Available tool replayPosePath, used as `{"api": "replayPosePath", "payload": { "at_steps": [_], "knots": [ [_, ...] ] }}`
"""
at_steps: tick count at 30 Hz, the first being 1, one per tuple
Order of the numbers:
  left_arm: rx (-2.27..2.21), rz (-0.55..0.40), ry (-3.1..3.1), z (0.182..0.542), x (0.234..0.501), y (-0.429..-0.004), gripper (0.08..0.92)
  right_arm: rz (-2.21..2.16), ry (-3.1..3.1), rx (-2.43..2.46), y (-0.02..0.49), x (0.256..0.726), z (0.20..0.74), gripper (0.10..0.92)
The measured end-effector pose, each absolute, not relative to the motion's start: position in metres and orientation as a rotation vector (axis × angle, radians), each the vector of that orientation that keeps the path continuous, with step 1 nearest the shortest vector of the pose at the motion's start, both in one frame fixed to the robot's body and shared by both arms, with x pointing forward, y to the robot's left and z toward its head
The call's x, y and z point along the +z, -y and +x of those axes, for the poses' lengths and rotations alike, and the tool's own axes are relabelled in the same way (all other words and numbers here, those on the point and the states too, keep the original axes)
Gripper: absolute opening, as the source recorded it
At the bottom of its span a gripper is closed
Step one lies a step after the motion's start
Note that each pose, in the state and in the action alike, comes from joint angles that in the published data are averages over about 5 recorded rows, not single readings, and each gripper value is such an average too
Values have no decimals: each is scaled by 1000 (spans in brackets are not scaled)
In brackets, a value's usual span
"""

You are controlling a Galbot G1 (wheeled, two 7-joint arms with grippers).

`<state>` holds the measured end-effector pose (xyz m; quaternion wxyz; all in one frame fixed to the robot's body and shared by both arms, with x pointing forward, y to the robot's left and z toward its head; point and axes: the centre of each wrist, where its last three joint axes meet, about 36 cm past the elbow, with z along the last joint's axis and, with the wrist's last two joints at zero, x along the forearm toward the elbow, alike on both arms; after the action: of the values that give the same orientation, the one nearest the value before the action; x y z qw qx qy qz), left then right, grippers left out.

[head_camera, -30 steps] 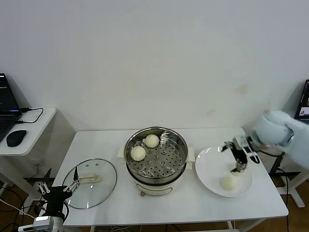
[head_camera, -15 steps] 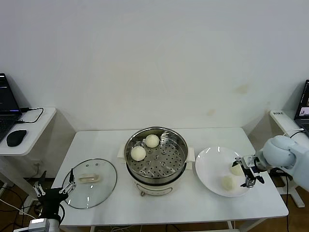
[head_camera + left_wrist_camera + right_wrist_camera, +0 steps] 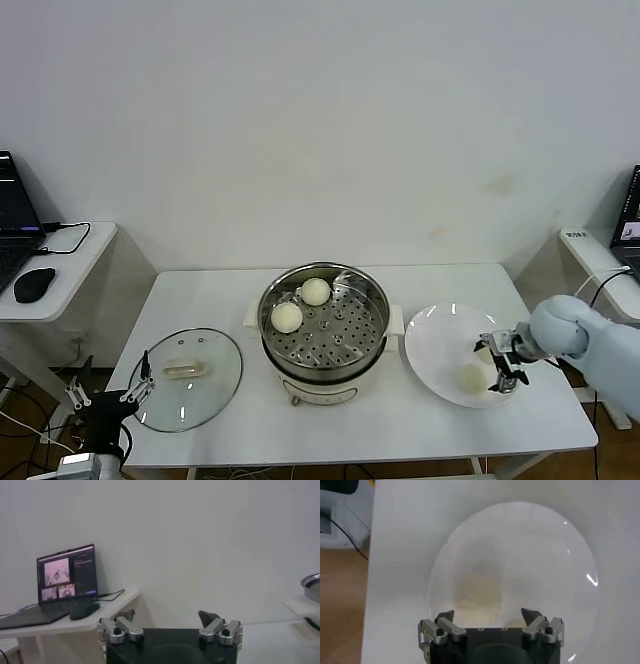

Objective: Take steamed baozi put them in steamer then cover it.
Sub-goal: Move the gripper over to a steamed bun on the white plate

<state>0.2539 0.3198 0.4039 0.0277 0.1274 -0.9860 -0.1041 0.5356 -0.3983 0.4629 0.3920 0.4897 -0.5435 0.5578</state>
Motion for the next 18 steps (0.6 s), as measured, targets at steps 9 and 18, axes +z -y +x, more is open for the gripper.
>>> {"api": "replayPosePath", "payload": {
  "at_steps": [9, 18],
  "knots": [
    [-321, 396, 3043, 255, 403, -320, 823, 1240, 1386, 1398, 395, 450, 539, 747],
    [-320, 397, 3044, 254, 404, -320, 823, 1244, 1386, 1378, 394, 449, 541, 590]
  ]
}}
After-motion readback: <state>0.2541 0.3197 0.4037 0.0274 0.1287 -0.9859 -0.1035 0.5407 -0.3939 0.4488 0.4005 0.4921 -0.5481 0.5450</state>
